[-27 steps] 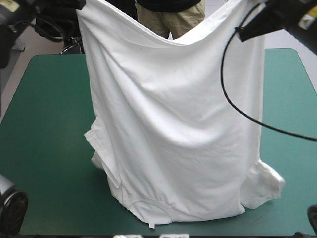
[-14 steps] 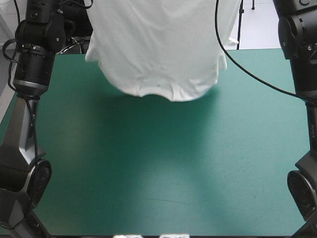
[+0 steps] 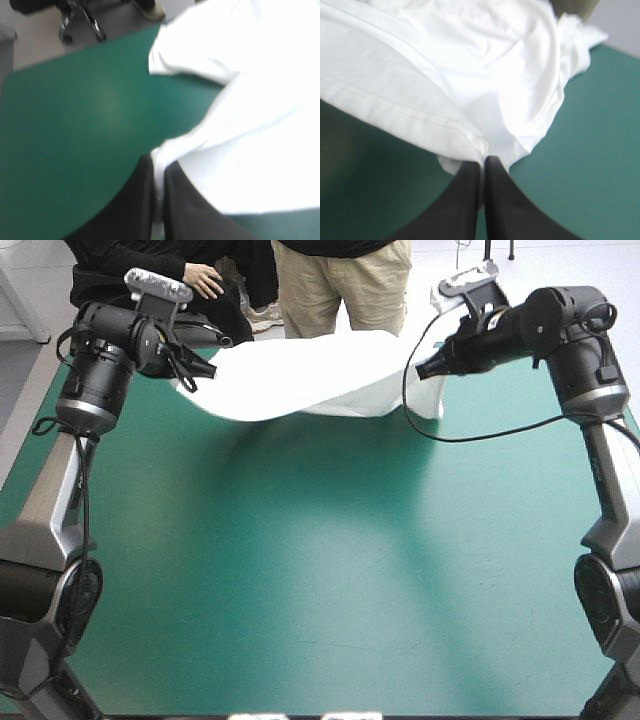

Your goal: Fold the cloth

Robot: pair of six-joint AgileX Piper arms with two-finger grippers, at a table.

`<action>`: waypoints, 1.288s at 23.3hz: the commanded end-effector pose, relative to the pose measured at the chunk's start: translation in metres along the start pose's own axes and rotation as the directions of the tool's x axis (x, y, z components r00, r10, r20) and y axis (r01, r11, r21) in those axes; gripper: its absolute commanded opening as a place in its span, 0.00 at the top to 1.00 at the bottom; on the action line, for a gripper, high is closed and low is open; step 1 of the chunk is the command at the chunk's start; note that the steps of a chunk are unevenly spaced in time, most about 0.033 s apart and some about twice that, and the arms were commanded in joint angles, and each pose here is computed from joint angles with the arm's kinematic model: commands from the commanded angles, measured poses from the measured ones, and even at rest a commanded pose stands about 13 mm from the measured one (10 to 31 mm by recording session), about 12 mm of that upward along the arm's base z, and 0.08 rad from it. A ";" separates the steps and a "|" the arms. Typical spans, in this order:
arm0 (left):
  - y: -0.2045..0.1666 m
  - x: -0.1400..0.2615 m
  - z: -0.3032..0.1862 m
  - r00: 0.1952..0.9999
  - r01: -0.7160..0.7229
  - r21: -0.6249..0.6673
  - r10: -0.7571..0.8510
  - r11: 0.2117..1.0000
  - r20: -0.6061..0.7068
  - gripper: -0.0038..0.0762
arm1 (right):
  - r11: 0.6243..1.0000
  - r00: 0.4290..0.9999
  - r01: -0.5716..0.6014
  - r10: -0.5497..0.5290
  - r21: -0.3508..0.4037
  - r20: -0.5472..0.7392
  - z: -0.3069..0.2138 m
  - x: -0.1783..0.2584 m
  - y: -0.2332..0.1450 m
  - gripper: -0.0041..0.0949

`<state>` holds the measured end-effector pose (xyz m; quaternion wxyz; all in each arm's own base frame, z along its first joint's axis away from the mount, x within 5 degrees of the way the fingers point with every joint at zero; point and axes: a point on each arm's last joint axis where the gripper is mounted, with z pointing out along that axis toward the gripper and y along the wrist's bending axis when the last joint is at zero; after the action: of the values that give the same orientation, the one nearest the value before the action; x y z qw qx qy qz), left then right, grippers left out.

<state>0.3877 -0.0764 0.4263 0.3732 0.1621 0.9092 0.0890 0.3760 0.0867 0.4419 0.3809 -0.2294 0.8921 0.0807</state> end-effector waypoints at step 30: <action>-0.054 0.288 -0.092 0.887 0.155 0.288 -0.005 0.945 -0.461 0.97 | 0.967 0.853 -0.253 0.214 -0.019 -0.476 -0.062 0.298 0.078 0.98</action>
<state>0.1290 -0.0264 0.2932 0.1527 0.1620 0.9746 -0.0252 0.1190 0.0299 0.2699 0.1165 -0.1500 0.9779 0.0870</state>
